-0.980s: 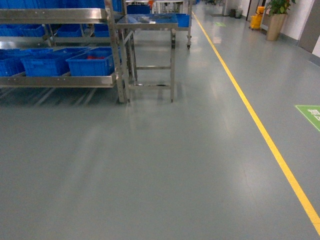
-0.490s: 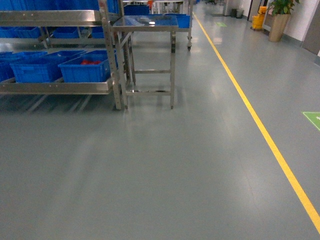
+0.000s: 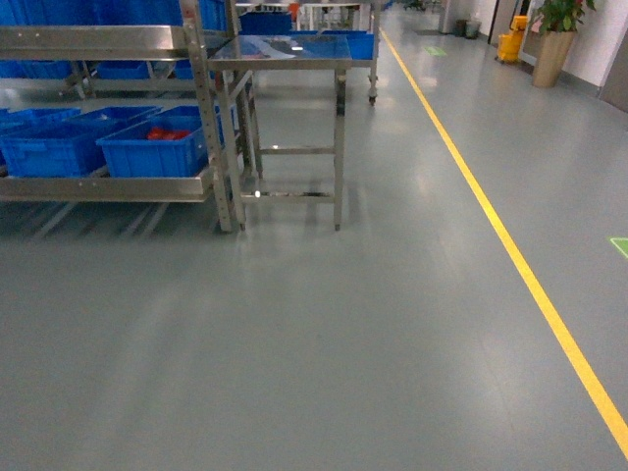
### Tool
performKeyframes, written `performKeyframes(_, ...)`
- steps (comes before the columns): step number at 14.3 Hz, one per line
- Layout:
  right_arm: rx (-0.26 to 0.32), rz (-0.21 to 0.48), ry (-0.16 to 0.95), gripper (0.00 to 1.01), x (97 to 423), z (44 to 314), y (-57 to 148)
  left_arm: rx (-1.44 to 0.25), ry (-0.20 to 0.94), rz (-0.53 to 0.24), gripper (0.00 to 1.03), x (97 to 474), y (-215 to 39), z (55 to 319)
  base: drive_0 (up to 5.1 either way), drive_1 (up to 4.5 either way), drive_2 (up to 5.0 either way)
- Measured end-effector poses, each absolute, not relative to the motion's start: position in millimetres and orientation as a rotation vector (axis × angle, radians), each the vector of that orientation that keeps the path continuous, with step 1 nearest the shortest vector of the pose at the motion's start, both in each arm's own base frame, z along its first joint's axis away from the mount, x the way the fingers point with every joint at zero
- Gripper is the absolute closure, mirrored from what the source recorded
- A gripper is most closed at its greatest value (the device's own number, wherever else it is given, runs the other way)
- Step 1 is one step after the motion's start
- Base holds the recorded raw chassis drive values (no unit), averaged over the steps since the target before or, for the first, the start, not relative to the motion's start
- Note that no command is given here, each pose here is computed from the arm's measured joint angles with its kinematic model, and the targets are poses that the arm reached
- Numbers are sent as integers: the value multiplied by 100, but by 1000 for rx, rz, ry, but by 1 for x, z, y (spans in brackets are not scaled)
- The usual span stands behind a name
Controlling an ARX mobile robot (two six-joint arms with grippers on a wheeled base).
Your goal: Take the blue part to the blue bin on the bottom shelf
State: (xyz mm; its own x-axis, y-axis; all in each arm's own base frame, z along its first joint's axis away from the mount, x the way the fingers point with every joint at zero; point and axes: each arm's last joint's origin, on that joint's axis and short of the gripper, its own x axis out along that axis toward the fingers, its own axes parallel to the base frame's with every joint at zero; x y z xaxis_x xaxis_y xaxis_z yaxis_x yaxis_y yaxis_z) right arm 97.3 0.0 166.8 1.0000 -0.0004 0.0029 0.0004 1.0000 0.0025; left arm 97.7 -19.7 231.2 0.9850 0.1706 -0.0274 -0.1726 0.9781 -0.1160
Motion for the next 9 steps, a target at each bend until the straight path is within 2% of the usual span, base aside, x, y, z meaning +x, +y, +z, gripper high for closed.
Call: performKeyframes(9,2,0,-6,3,97,167,0,-118,18,172,60,98,-20,231,-7,396,-410)
